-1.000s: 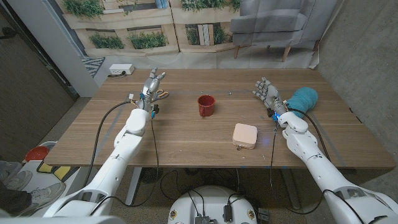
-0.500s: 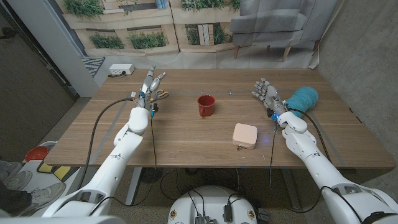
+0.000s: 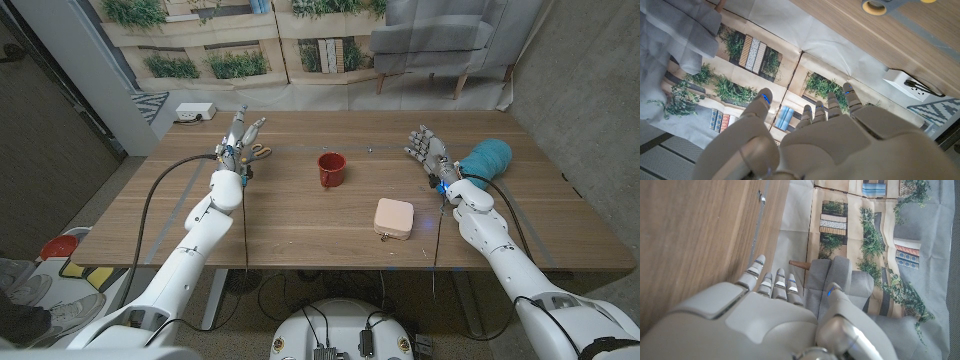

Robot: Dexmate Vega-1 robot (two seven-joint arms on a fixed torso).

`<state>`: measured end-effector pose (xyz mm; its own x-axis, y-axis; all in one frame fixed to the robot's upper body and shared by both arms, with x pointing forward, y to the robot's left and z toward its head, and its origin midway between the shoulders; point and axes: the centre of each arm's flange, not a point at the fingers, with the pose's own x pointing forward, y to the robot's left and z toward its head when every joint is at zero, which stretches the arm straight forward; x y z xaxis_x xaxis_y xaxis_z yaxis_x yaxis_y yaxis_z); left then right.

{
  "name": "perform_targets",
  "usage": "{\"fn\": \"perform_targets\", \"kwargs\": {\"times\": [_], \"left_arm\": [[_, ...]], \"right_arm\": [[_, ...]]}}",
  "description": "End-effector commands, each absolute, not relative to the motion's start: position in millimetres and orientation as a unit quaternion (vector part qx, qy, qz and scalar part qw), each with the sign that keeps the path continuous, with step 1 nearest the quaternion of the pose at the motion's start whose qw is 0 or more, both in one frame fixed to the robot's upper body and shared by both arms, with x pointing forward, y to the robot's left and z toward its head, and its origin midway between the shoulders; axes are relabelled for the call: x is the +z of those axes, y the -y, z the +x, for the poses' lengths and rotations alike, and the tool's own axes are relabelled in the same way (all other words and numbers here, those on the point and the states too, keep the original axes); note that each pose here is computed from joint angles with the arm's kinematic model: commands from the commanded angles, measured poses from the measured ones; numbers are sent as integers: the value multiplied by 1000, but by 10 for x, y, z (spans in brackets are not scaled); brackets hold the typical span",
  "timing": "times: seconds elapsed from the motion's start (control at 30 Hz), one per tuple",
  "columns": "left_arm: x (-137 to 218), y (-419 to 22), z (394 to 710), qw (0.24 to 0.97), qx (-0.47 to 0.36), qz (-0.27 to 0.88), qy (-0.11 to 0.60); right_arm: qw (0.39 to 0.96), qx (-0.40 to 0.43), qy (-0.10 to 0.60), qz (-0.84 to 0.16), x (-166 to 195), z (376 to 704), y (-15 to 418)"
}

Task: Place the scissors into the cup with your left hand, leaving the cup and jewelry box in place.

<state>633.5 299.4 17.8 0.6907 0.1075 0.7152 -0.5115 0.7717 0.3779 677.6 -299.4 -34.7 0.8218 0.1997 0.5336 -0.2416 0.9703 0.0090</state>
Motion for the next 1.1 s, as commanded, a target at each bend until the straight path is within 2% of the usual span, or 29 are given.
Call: {"fn": "perform_targets", "kwargs": {"times": [0.03, 0.47, 1.1], "left_arm": [[272, -3055, 6330, 860, 216, 333, 321], [444, -3120, 6366, 855, 212, 383, 280], [604, -3136, 6406, 851, 162, 452, 212]], "right_arm": [[954, 118, 273, 40, -342, 6812, 2995], [954, 121, 273, 41, -327, 6845, 2993], [953, 125, 271, 41, -342, 6903, 3000]]}}
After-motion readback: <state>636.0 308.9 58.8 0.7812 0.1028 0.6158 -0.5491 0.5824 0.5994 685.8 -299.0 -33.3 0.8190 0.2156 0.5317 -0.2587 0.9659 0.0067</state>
